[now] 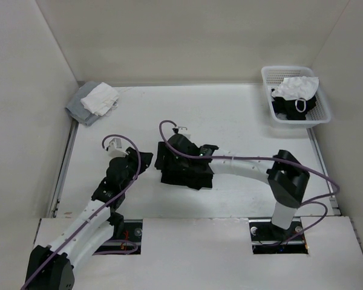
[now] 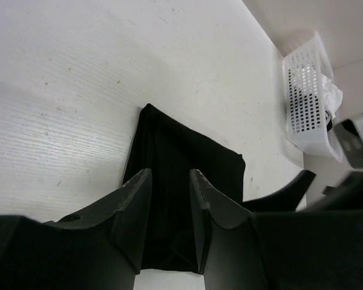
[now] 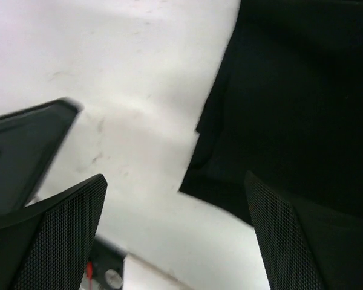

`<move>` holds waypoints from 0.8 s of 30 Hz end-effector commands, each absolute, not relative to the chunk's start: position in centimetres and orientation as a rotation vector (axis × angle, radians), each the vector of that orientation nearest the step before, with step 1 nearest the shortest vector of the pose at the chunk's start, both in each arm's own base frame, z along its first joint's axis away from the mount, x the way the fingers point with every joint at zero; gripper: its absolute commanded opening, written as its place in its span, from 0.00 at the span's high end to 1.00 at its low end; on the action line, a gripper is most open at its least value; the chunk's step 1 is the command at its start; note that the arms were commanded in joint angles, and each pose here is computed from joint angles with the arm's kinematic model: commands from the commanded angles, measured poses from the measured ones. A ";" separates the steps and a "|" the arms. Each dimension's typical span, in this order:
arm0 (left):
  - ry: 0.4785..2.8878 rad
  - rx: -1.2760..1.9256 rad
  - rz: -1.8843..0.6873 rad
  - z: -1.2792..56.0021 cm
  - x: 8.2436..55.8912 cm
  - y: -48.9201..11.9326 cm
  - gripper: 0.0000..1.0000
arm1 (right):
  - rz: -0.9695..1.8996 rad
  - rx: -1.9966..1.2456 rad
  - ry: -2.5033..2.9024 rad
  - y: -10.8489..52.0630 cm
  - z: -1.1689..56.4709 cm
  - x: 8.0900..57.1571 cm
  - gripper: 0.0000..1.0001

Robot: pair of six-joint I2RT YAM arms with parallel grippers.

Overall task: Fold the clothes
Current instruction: Fold the tank top

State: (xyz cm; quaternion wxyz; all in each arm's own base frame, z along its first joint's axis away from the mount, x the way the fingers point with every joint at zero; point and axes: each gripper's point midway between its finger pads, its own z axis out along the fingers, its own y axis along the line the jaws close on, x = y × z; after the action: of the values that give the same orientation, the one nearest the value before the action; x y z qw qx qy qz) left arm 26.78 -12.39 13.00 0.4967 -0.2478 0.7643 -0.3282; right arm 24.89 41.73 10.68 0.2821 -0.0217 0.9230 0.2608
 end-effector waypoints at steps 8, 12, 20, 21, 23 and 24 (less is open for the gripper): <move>1.829 -0.487 -0.871 16.2 28.5 -16.6 0.71 | 0.811 0.077 2.008 32.5 20.6 25.5 0.00; 1.857 -0.394 -0.883 16.4 28.3 -20.0 0.77 | 0.931 0.138 1.880 28.2 20.6 25.8 0.02; 1.869 -0.357 -0.801 14.9 27.8 -19.1 0.76 | 0.912 0.272 1.808 20.6 18.2 25.5 0.97; 1.877 -0.358 -0.776 14.4 27.8 -18.4 0.72 | 0.869 0.285 1.813 19.7 17.5 25.8 0.97; 1.911 -0.369 -0.720 13.1 27.9 -17.1 0.66 | 0.792 0.319 1.832 18.1 16.2 26.7 0.97; 1.934 -0.371 -0.692 12.4 27.9 -16.5 0.62 | 0.752 0.336 1.839 17.4 15.5 27.3 0.97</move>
State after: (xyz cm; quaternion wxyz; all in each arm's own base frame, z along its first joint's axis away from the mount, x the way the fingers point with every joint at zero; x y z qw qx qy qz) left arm 27.53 -18.22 13.04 0.4898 -0.1559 0.7970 -0.3171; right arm 25.76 18.83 15.27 0.5056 0.1326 0.7834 0.3364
